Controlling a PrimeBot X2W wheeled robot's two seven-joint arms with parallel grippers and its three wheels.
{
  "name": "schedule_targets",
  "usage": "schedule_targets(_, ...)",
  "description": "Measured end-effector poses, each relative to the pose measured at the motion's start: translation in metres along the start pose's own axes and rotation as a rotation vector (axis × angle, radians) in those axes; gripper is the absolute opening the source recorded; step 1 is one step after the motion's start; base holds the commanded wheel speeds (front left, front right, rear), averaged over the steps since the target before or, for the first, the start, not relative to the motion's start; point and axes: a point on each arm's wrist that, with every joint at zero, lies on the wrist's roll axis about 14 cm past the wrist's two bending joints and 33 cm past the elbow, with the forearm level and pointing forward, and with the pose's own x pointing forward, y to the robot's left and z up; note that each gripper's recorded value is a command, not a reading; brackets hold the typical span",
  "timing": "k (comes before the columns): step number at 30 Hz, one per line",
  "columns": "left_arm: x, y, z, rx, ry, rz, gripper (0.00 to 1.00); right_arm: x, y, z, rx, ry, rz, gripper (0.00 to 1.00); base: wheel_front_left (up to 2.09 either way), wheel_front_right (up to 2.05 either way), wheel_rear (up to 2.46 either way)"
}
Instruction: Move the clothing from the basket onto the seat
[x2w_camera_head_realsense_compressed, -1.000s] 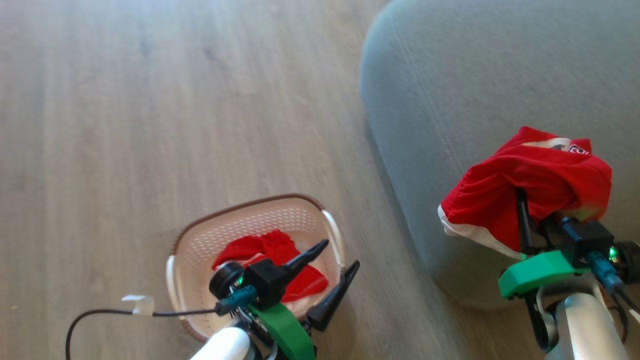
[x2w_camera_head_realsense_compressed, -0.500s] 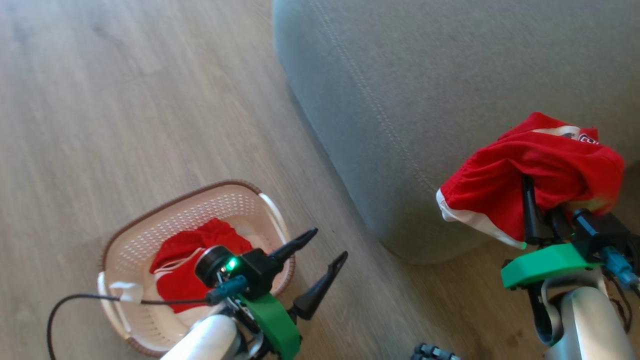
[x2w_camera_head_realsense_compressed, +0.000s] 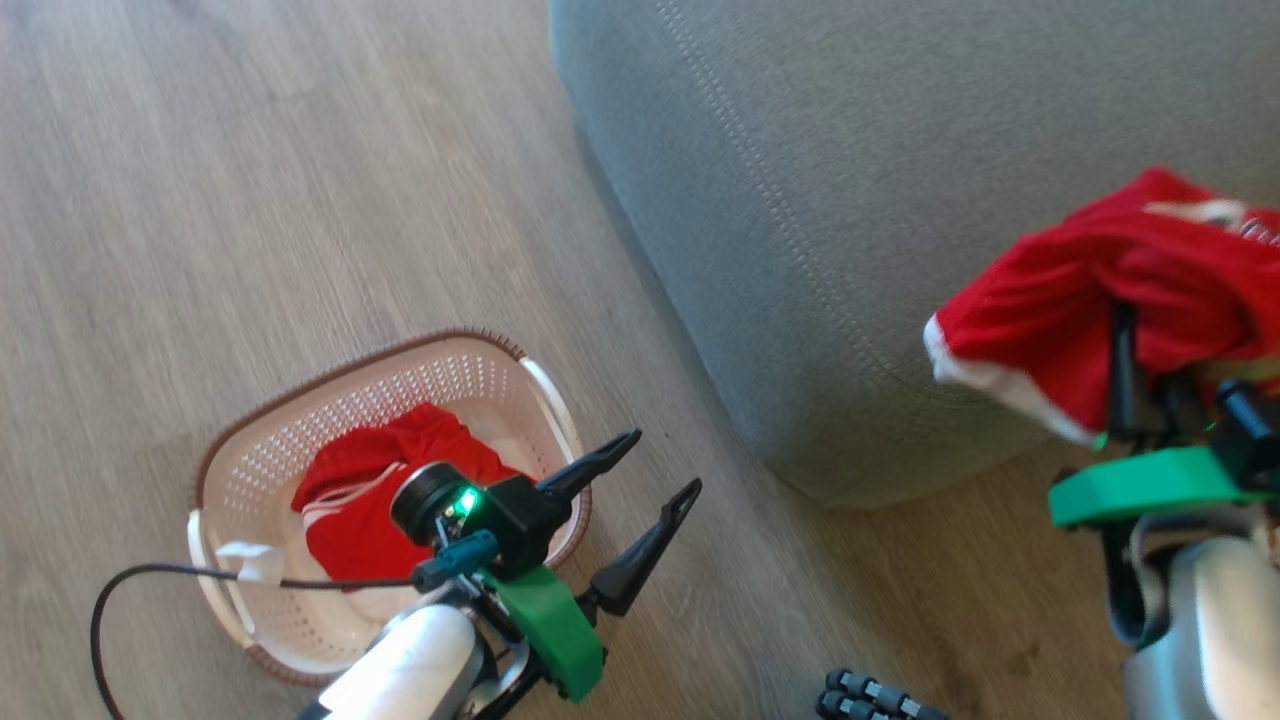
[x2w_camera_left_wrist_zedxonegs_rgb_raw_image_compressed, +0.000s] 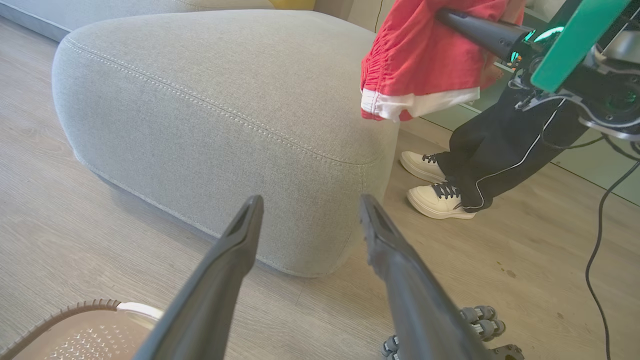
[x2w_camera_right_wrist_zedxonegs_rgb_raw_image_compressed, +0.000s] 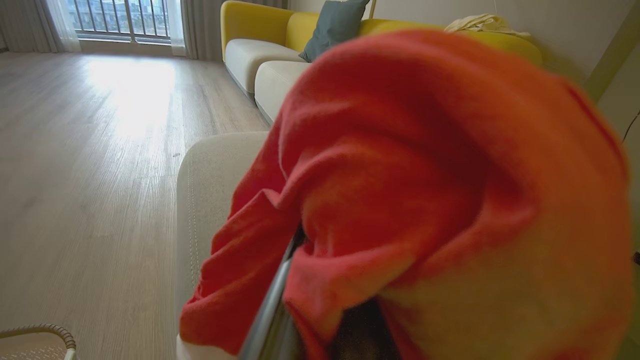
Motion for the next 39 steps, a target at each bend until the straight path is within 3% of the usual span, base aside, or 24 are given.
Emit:
schedule_targets(13,-0.006,0.044,-0.034,0.003,0.053,-0.009,1.00,0.101,0.003,0.077,-0.070,-0.251,-0.030,0.00,0.00,0.00,0.00)
schedule_targets(19,-0.007,0.064,-0.053,-0.031,0.065,-0.007,1.00,0.152,-0.010,0.090,-0.110,-0.285,-0.059,0.00,0.00,0.00,0.00)
schedule_targets(27,-0.016,0.086,-0.070,-0.052,0.084,0.029,1.00,0.206,-0.017,0.064,-0.063,-0.210,-0.093,0.00,0.00,0.00,0.00)
schedule_targets(31,-0.025,0.098,-0.073,-0.053,0.090,0.065,1.00,0.229,-0.010,0.031,-0.054,-0.112,-0.095,0.00,0.00,0.00,0.00)
schedule_targets(36,-0.036,0.108,-0.079,-0.068,0.100,0.110,1.00,0.249,-0.001,-0.021,0.051,0.063,-0.129,0.00,0.00,0.00,0.00)
schedule_targets(39,-0.041,0.115,-0.079,-0.070,0.100,0.138,1.00,0.252,-0.004,-0.046,0.032,0.148,-0.148,0.00,0.00,0.00,0.00)
